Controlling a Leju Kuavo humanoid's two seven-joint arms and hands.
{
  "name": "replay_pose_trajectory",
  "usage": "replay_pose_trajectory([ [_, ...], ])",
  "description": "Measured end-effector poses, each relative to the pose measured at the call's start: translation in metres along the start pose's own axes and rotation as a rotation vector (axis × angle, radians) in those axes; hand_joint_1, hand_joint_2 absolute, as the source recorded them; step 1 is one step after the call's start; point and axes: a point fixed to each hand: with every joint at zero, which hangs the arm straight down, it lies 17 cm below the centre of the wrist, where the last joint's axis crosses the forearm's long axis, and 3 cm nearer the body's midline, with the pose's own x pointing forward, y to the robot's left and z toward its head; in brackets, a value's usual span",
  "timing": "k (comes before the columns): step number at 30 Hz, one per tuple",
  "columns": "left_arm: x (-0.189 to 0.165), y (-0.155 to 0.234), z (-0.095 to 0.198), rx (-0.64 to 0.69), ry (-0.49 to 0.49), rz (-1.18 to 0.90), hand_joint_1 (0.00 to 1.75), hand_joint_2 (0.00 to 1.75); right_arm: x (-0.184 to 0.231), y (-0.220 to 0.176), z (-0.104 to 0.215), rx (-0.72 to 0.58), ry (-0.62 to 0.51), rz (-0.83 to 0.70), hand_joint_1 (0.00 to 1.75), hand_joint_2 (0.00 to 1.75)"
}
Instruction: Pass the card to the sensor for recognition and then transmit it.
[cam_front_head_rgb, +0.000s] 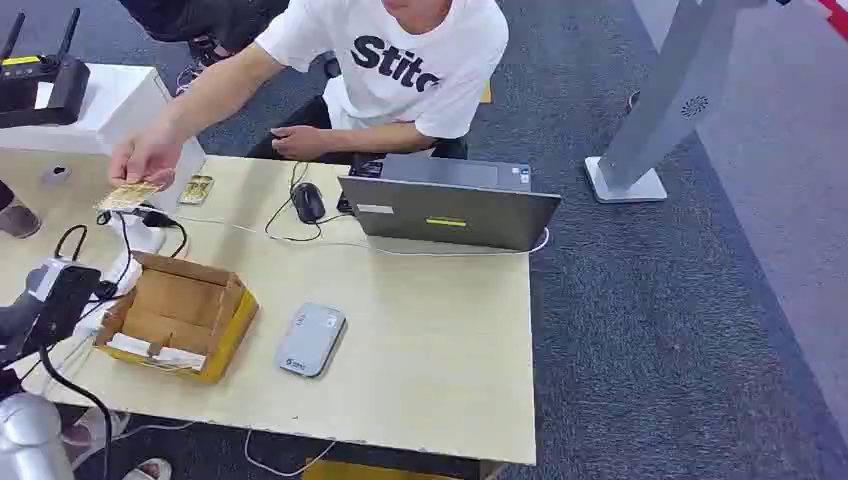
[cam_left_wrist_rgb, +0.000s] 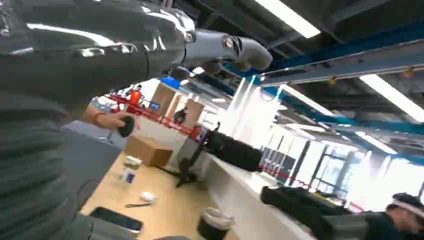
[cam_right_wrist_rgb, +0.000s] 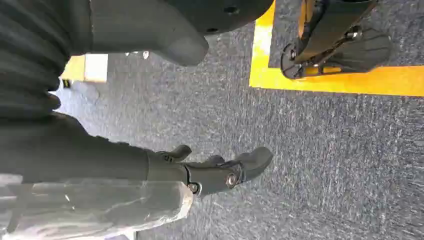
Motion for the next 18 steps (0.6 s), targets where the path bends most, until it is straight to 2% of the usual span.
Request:
replay_pose_trajectory([
  [3, 0.032, -0.01, -0.01, -0.014, -0.054, -0.02, 0.0, 1.75, 0.001, 0.002, 0.0, 0.013, 0.003, 0.009, 0.0, 1.75],
  [6, 0.045, -0.013, -0.013, -0.014, -0.074, -0.034, 0.0, 1.75, -0.001, 0.003, 0.001, 0.017, 0.007, 0.017, 0.0, 1.75],
  [12, 0.096, -0.028, -0.019, -0.039, -0.147, -0.034, 0.03, 1.75, 0.002, 0.005, 0.0, 0.032, 0.001, 0.032, 0.0, 1.75],
  [13, 0.101, -0.031, -0.019, -0.044, -0.154, -0.03, 0.59, 1.75, 0.002, 0.004, 0.0, 0.031, 0.0, 0.035, 0.0, 1.75],
  [14, 0.105, -0.033, -0.019, -0.049, -0.159, -0.025, 1.54, 1.75, 0.002, 0.004, 0.0, 0.03, -0.001, 0.037, 0.0, 1.75],
  [15, 0.106, -0.035, -0.018, -0.054, -0.161, -0.021, 1.73, 1.75, 0.002, 0.004, 0.0, 0.03, -0.002, 0.038, 0.0, 1.75],
  [18, 0.11, -0.041, -0.016, -0.07, -0.166, -0.015, 1.75, 1.75, 0.002, 0.002, 0.0, 0.027, -0.003, 0.04, 0.0, 1.75],
])
